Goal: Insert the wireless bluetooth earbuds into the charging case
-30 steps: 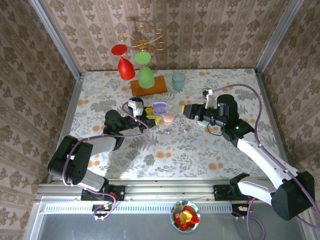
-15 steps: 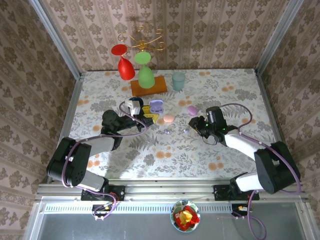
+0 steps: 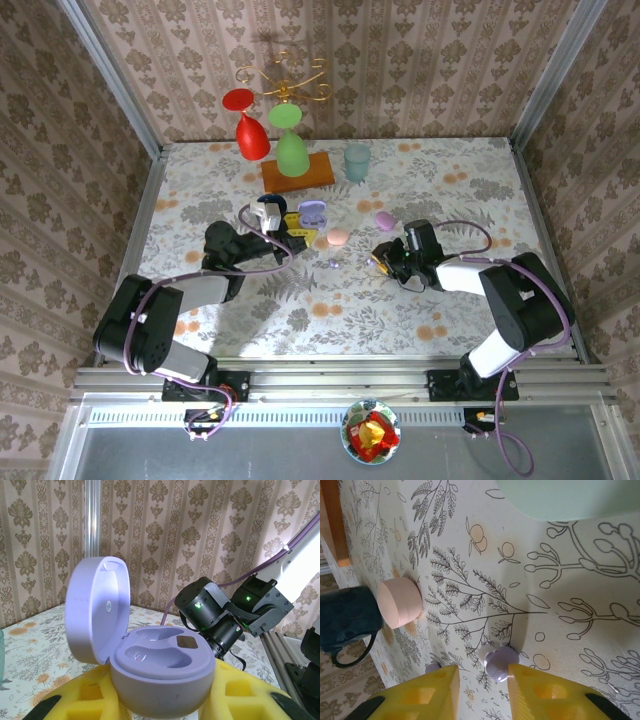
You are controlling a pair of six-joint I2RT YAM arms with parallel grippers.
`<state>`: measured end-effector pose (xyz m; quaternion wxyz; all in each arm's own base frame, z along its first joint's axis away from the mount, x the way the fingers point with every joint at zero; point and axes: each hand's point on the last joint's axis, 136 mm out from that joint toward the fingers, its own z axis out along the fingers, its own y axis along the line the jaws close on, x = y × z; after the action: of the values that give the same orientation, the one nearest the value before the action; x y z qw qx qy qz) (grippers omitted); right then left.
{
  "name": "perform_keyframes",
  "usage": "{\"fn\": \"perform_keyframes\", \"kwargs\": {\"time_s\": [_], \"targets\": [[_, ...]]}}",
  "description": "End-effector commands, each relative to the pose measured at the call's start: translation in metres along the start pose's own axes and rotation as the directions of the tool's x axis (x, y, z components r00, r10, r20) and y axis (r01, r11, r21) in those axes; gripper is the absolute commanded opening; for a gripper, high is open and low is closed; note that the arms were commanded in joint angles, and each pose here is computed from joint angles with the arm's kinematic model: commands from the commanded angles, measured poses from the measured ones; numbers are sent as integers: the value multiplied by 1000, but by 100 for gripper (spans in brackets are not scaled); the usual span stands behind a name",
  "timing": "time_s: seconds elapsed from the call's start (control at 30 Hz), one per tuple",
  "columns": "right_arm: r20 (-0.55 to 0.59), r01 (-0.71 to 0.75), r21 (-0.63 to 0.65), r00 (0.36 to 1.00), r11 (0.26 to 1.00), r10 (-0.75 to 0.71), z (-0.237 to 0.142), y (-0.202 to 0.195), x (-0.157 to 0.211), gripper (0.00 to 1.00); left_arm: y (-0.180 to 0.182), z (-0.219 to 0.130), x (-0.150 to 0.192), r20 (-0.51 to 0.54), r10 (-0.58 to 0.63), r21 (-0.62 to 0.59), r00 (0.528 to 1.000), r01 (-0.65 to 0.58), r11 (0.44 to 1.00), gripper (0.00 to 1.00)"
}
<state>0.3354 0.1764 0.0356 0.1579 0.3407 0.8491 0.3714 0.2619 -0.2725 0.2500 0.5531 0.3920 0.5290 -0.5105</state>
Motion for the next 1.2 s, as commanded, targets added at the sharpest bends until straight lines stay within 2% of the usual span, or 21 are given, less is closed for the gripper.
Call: {"fn": "perform_keyframes", "kwargs": {"time_s": [0.0,0.73,1.17], "targets": [[-7,-21,5,1000,1000,21,3,-6,3,33,-4,-3,-9,26,61,0,998,-61,998,24],[-17,-30,17,999,999,30,8,-7,8,33,-4,-3,-10,28,62,-1,998,-62,998,24],[-5,-43,44,999,998,43,18,-17,3,26,-3,-4,-9,26,60,-5,998,-60,998,25]]}}
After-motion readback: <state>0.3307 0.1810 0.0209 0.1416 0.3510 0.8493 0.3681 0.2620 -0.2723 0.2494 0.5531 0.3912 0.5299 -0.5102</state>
